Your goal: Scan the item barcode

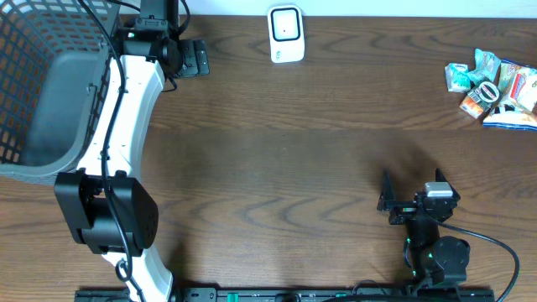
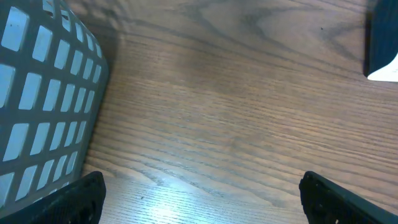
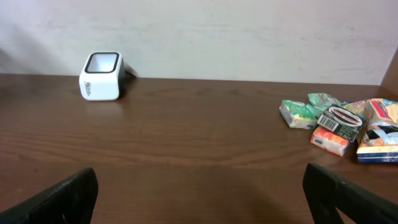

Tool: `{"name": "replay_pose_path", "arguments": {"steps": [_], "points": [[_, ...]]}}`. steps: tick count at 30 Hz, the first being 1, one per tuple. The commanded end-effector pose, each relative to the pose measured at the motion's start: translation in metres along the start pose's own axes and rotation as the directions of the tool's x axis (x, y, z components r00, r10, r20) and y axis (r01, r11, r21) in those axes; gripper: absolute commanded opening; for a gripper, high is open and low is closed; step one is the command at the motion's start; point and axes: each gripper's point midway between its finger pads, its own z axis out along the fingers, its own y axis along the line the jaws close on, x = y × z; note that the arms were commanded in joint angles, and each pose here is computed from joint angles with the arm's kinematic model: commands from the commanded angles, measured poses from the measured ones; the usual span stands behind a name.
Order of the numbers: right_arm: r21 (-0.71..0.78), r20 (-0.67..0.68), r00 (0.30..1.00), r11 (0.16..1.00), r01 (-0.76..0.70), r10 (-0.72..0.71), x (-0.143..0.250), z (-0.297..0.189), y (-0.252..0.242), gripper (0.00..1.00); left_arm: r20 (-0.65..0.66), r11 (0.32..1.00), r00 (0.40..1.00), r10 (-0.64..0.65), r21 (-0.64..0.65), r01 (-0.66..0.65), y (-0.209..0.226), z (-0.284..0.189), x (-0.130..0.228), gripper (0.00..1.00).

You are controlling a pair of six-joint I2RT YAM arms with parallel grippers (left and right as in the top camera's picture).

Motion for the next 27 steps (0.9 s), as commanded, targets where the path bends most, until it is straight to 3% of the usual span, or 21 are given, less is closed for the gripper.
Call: {"name": "replay_pose_path", "arguments": {"steps": [1,16,22,27], "points": [[0.009,0.003,1.0,1.0,-0.015,0.015,0.0,0.0,-0.002,0.99,0.031,1.0,0.999,-0.019,-0.002,0.019,0.001,-0.012,-0.007,0.98],[0.009,0.003,1.0,1.0,-0.015,0.015,0.0,0.0,-0.002,0.99,-0.044,1.0,0.999,-0.011,-0.021,0.01,0.006,-0.012,0.011,0.98],[0.009,0.003,1.0,1.0,-0.014,0.014,0.0,0.0,-0.002,0.99,-0.241,0.998,0.97,-0.014,-0.062,-0.001,0.011,-0.016,0.062,0.98],[0.009,0.003,1.0,1.0,-0.015,0.015,0.0,0.0,-0.002,0.99,-0.309,0.998,0.951,0.001,-0.061,-0.021,0.003,-0.015,0.086,0.98]]}}
